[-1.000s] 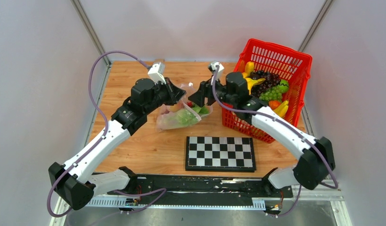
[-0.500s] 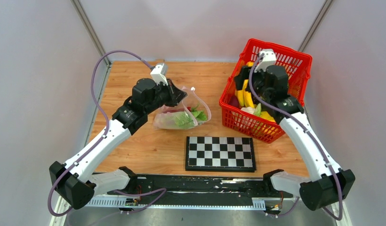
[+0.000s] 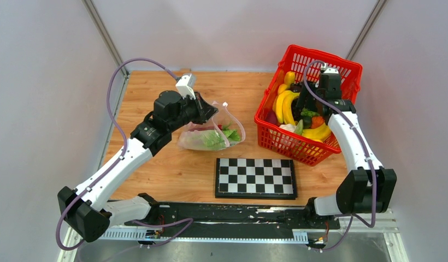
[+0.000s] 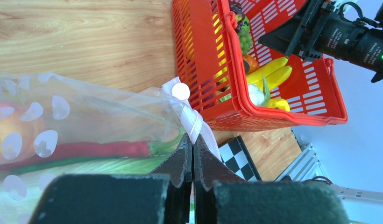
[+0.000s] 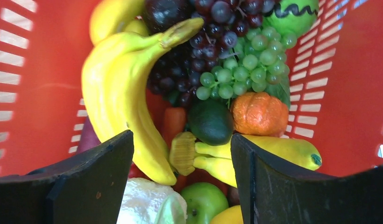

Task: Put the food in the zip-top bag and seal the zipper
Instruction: Pick up the fake vegetable from the bin.

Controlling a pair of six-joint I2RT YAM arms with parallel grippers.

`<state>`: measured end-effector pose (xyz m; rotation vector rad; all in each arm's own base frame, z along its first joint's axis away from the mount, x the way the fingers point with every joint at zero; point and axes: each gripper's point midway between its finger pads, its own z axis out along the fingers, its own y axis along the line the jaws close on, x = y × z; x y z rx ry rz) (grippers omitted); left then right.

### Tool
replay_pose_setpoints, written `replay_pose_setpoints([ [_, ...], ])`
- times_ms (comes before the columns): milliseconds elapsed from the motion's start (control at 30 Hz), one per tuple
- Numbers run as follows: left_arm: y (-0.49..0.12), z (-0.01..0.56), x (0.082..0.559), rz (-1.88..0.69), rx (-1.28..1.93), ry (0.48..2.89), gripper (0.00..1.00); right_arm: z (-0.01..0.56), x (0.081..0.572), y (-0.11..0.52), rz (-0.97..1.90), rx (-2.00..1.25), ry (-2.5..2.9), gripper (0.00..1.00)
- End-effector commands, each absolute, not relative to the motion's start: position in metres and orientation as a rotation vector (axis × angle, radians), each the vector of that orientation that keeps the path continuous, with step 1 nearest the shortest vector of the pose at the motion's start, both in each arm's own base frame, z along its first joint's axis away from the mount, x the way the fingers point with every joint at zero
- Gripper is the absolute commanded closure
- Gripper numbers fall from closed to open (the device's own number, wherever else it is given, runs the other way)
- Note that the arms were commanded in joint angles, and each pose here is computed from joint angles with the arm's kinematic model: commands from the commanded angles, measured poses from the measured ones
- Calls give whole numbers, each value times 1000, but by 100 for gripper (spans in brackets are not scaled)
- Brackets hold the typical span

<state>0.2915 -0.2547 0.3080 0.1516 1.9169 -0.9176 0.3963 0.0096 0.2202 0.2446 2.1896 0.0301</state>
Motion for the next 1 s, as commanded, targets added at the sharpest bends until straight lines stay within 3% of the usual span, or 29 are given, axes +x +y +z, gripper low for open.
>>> replay_pose_setpoints([
  [0, -257, 337, 292, -953, 173, 1832, 100, 231, 393, 6, 14, 227, 2237, 23],
  [200, -258, 336, 292, -949, 190, 1837, 100, 208, 350, 11, 3, 138, 2501, 20],
  [600, -264, 333, 290, -969, 229, 1842, 100, 187, 278, -18, -296, 147, 2738, 15],
  [833, -263, 335, 288, -964, 254, 1835, 100, 181, 263, -13, -304, 143, 2754, 12],
  [967, -261, 335, 287, -954, 260, 1833, 100, 195, 258, -5, -249, 178, 2739, 16],
])
